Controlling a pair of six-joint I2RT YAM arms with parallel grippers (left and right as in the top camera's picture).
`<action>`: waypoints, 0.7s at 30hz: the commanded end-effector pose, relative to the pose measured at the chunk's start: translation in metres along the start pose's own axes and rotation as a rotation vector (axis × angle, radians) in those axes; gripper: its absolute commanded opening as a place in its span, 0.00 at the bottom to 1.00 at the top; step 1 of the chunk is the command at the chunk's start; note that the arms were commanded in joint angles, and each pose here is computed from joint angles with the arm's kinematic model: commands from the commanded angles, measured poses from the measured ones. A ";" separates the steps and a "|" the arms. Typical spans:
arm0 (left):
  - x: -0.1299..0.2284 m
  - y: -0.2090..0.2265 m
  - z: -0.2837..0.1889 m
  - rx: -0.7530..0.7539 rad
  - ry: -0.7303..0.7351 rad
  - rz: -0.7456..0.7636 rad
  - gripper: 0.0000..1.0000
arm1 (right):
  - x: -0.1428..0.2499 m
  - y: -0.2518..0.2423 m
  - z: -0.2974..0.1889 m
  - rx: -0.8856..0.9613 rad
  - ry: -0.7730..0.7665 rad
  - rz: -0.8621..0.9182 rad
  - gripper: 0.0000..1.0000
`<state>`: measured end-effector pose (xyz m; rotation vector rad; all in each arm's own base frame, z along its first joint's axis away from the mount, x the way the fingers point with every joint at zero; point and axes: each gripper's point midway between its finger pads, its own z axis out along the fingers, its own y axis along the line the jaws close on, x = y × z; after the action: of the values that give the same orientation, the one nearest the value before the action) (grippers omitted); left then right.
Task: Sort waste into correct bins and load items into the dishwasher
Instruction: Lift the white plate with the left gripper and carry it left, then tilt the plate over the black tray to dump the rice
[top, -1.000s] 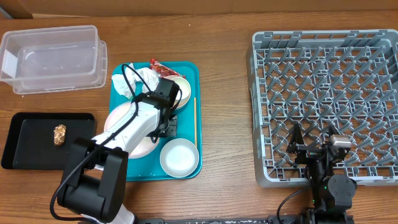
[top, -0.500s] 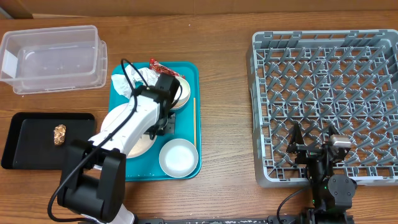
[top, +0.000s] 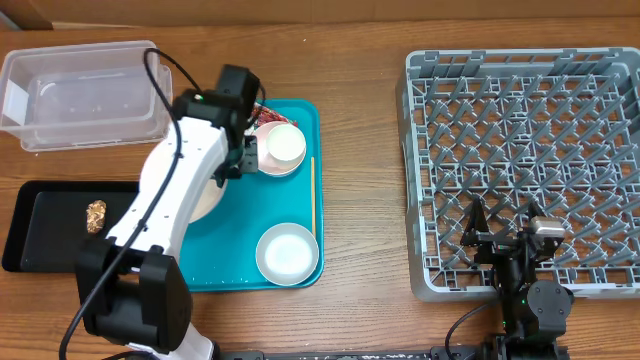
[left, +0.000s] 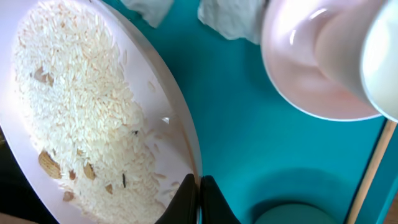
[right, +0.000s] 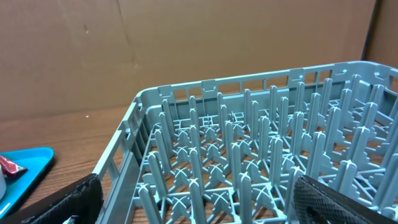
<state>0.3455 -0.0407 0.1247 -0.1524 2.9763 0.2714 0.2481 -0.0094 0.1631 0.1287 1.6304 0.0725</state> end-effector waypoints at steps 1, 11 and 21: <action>-0.021 0.021 -0.022 -0.024 -0.076 -0.052 0.04 | 0.002 0.000 0.000 -0.001 -0.004 -0.003 1.00; -0.040 0.078 -0.020 0.032 -0.088 -0.255 0.04 | 0.002 0.000 0.000 -0.001 -0.004 -0.003 1.00; -0.057 0.129 -0.017 0.402 -0.117 -0.517 0.04 | 0.002 0.000 0.000 -0.001 -0.004 -0.003 1.00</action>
<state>0.3768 0.0869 0.1511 -0.7943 2.7655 -0.1158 0.2481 -0.0094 0.1630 0.1287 1.6308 0.0725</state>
